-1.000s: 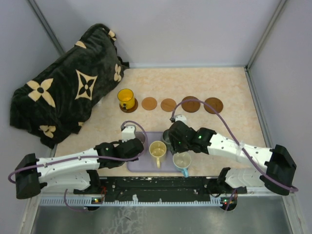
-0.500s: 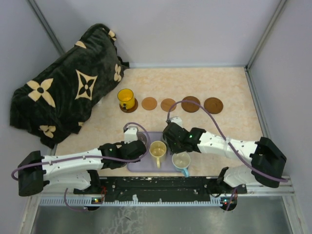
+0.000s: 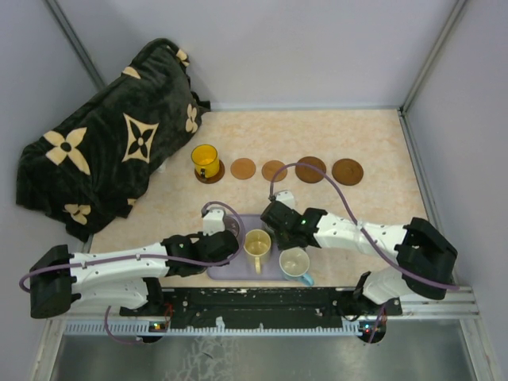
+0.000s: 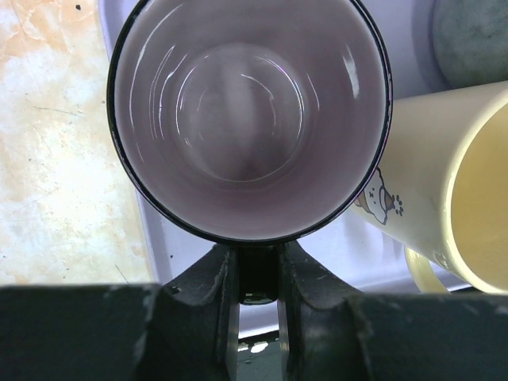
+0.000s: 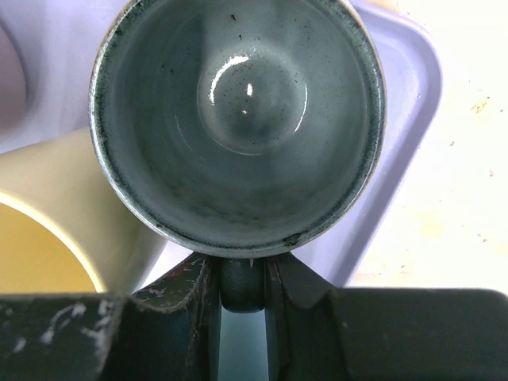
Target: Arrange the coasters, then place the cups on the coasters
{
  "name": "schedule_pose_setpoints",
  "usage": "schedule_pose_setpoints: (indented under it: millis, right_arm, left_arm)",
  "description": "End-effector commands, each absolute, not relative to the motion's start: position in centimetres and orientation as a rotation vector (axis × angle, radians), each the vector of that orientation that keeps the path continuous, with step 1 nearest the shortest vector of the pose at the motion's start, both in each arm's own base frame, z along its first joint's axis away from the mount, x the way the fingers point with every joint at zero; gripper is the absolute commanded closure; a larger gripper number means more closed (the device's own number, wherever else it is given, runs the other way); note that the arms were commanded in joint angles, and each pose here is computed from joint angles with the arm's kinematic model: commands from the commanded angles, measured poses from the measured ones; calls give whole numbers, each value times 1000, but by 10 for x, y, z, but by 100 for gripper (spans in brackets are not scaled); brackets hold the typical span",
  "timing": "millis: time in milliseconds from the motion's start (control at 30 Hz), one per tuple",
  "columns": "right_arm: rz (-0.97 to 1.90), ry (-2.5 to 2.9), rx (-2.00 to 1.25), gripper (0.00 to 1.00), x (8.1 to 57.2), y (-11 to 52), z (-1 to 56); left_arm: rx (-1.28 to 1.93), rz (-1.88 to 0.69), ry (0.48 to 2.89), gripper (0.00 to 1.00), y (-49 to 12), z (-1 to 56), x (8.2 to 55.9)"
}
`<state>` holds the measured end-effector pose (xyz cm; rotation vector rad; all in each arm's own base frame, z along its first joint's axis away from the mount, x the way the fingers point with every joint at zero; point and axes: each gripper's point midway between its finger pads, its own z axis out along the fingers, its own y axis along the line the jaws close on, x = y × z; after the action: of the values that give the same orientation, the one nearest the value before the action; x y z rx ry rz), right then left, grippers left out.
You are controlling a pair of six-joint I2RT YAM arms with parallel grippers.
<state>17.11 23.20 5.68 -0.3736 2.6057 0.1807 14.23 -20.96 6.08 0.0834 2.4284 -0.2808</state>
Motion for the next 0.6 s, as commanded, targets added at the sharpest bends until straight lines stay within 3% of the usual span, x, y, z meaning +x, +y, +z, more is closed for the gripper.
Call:
schedule_pose_setpoints:
  millis: [0,567]
  right_arm:
    - [117,2564,-342,100,182,230,67]
    - [115,2184,-118,100,264,266,172]
  left_arm:
    - [69,-256,2453,92,-203,52,137]
    - [47,-236,2412,92,-200,55,142]
